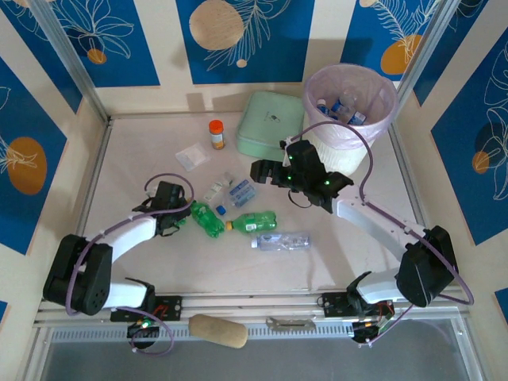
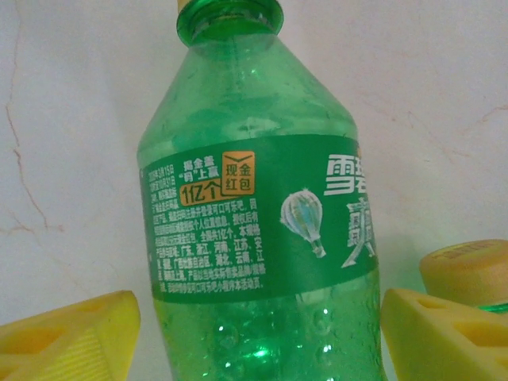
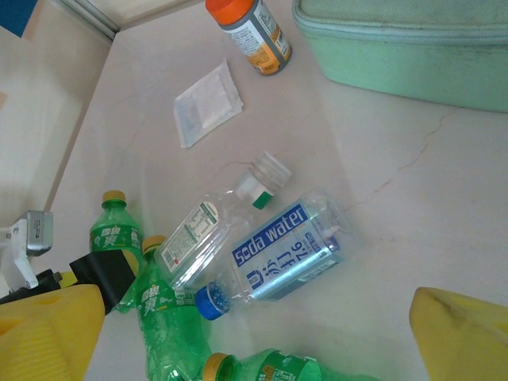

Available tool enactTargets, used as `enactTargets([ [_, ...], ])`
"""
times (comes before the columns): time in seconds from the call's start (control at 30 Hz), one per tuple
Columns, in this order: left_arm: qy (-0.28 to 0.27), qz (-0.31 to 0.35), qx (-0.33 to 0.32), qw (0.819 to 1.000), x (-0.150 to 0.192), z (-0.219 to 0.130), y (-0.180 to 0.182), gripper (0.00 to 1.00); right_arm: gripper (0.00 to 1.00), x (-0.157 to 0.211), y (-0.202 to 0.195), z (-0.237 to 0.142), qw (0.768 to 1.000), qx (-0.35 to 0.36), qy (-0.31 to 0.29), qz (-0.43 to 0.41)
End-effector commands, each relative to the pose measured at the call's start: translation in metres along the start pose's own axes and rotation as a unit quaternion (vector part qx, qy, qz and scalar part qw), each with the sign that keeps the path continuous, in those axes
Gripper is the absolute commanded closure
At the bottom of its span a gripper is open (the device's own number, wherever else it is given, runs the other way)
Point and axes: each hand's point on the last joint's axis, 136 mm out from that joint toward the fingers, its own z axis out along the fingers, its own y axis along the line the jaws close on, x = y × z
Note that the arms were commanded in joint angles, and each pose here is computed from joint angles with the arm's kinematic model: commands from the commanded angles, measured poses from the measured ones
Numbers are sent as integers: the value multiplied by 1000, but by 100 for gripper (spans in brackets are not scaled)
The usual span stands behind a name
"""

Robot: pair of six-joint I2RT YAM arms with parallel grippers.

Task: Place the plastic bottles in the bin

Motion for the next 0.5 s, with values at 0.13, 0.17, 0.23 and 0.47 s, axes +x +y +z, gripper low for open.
enactTargets([
  [0.13,1,-18,-5,1000,2,11,3,31,1,-15,2,6,1000,-4,-13,4],
  [0.17,1,-18,-5,1000,3,11,3,33,1,-14,2,7,1000,-5,-12,4],
  [0.23,1,-21,-4,1000,3,12,3,36,1,-15,2,9,1000,-7,-10,5],
  [0.47,-8,-18,2,1000,2,5,5,58,1,-12,3,11,1000,-13,-3,14],
])
